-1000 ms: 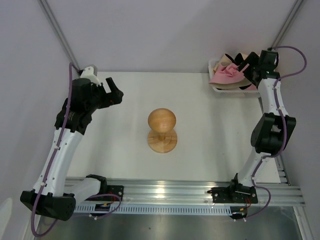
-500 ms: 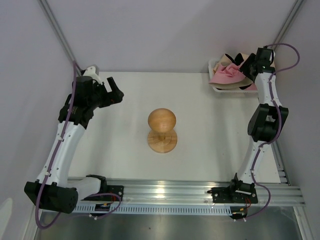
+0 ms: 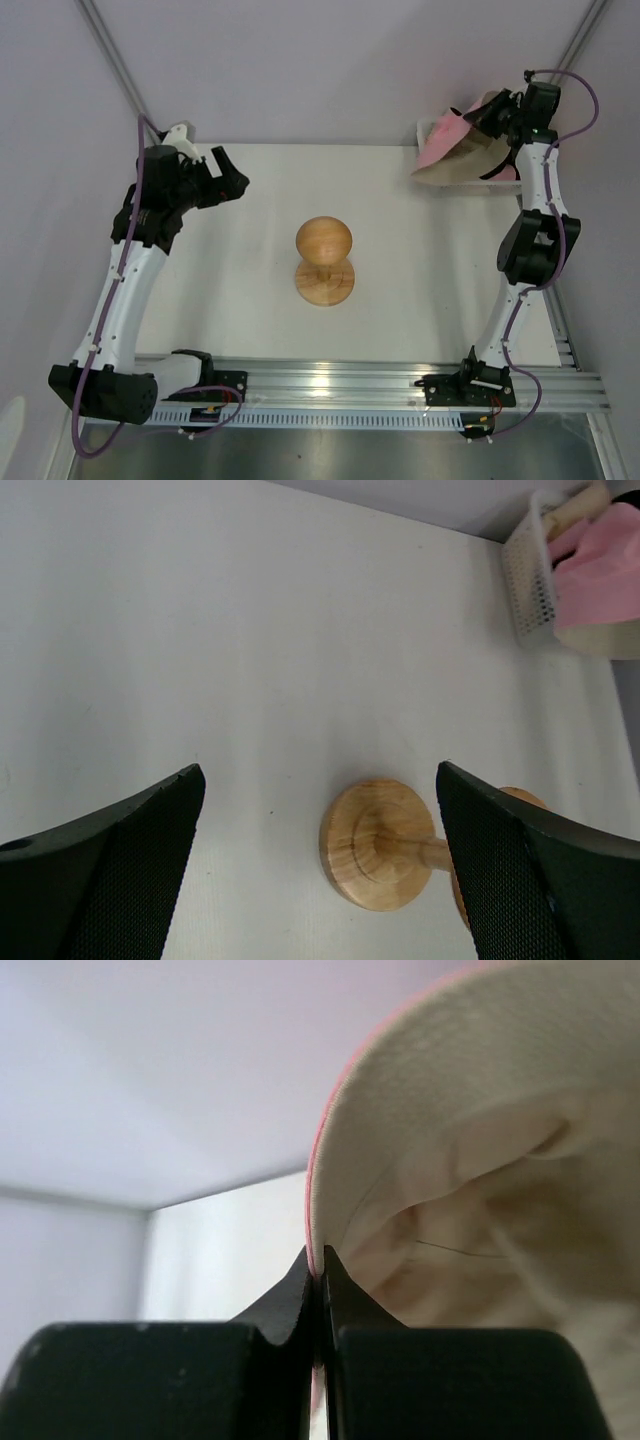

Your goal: Stack the hats

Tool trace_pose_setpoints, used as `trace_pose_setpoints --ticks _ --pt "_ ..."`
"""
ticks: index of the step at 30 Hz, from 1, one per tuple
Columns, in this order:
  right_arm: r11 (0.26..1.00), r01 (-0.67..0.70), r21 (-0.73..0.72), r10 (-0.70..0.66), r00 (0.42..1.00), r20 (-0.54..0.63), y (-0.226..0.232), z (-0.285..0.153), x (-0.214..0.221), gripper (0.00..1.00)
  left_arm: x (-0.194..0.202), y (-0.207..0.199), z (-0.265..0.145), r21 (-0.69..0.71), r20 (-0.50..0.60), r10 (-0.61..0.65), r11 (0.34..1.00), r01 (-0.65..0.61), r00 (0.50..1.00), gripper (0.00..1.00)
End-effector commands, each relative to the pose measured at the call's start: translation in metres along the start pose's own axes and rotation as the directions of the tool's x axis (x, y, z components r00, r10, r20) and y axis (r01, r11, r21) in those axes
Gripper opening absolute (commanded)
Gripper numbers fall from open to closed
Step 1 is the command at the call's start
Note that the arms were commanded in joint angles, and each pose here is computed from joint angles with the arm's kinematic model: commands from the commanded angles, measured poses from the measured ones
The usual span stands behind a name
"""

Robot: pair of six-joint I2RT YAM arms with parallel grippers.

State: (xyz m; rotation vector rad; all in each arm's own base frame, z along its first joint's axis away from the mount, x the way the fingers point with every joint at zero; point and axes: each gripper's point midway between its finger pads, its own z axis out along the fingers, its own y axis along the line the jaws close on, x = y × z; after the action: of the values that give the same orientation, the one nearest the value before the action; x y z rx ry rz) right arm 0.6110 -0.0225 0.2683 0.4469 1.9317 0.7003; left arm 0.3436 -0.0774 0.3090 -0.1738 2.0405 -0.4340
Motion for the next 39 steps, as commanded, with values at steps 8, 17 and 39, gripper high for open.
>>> trace_pose_setpoints --ticks 8,17,39 --pt "0.648 0.164 -0.744 -0.205 0.978 0.037 0.282 -0.143 0.003 0.00 -0.046 -0.085 -0.035 0.410 0.074 -0.050 0.912 0.015 0.996 0.99" --pt "0.339 0.026 -0.940 -0.361 0.927 -0.105 0.389 -0.183 0.096 0.00 -0.058 -0.125 -0.063 0.626 0.188 0.019 0.768 -0.135 0.982 1.00" --pt "0.176 -0.165 -0.970 -0.516 0.824 -0.234 0.453 -0.238 0.206 0.00 -0.027 -0.083 -0.040 0.455 0.369 0.231 0.800 -0.392 0.900 0.94"
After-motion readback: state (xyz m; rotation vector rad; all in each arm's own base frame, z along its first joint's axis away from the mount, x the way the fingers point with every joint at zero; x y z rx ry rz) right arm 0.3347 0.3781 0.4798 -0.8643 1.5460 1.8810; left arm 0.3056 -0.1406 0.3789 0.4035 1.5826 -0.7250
